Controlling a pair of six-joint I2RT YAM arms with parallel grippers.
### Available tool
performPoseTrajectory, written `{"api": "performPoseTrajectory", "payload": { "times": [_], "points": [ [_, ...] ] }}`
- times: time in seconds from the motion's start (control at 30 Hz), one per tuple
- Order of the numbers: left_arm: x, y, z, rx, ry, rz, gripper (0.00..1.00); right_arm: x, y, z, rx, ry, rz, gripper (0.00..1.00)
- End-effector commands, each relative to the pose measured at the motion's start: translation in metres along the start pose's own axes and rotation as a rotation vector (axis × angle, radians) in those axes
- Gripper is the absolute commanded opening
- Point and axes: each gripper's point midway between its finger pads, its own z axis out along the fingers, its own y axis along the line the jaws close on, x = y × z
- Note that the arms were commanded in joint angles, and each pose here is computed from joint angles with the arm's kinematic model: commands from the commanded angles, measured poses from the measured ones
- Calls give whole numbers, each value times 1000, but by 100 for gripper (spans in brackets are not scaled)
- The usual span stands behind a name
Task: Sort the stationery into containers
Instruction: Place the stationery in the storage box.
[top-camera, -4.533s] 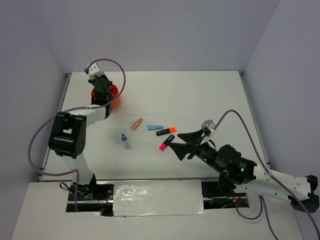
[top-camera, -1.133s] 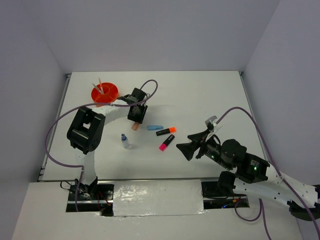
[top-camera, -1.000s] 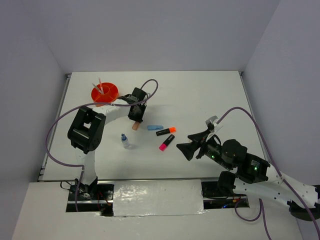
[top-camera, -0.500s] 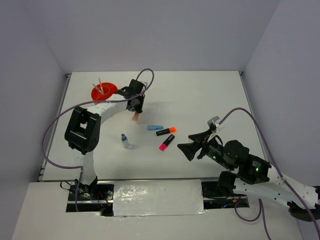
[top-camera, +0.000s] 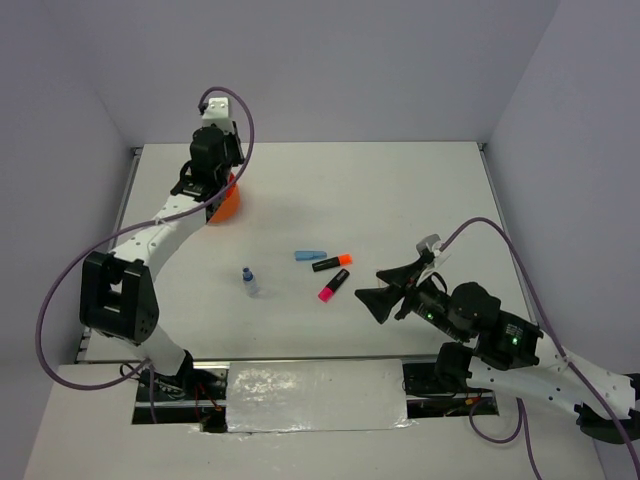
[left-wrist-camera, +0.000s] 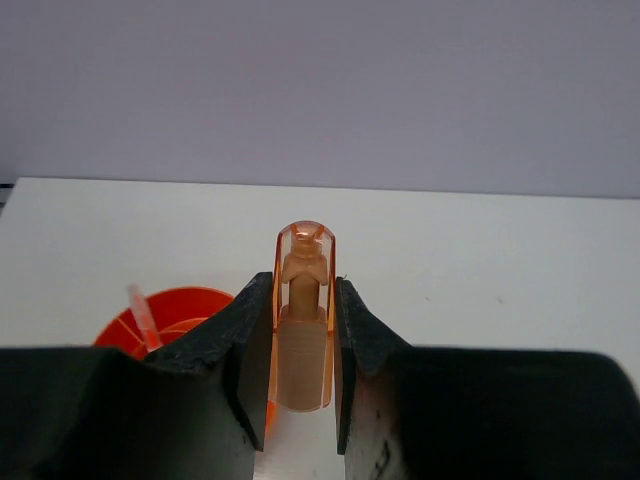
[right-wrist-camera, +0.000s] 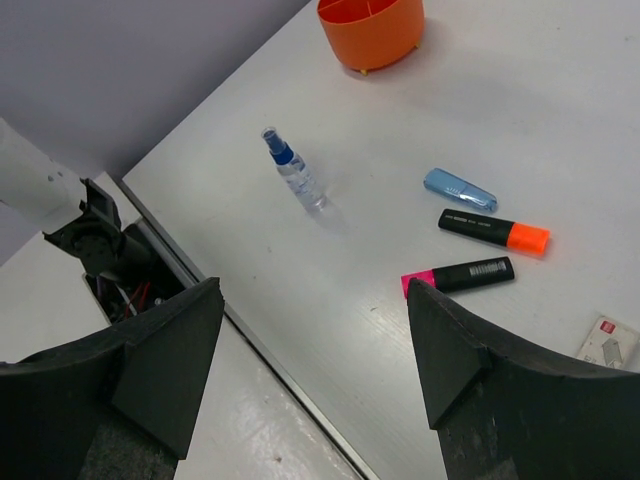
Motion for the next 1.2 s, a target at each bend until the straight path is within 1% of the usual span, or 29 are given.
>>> {"api": "performPoseTrajectory", "payload": {
  "times": [0.0, 0.03, 0.13, 0.3, 0.47, 0.6, 0.73, 0.8, 0.87, 1.17],
  "points": [
    [-26, 24, 11, -40, -157, 18, 0, -3, 7, 6, -35, -20, -3, 81],
    [-29, 24, 14, -31, -174, 25, 0, -2, 7, 7, -36, -17, -3, 81],
    [-19, 30, 25, -25, -172, 46, 0, 2, 9, 11, -40, -4, -6, 81],
    [0, 43, 34, -22, -154, 37, 1, 6, 7, 15, -32, 11, -17, 81],
    [13, 41, 40, 10, -146, 38, 5, 10, 7, 20, -25, 27, -31, 81],
    [30, 41, 48, 24, -112, 41, 5, 12, 9, 24, -29, 41, -37, 81],
    [43, 42, 49, 27, -99, 36, 7, 11, 9, 25, -28, 41, -41, 81],
    [48, 43, 49, 21, -91, 37, 10, 10, 10, 25, -29, 43, -45, 81],
    [57, 46, 50, 9, -73, 44, 11, 9, 10, 24, -30, 40, -44, 81],
    [73, 52, 48, -7, -55, 63, 13, 9, 10, 22, -34, 38, -40, 81]
  ]
}}
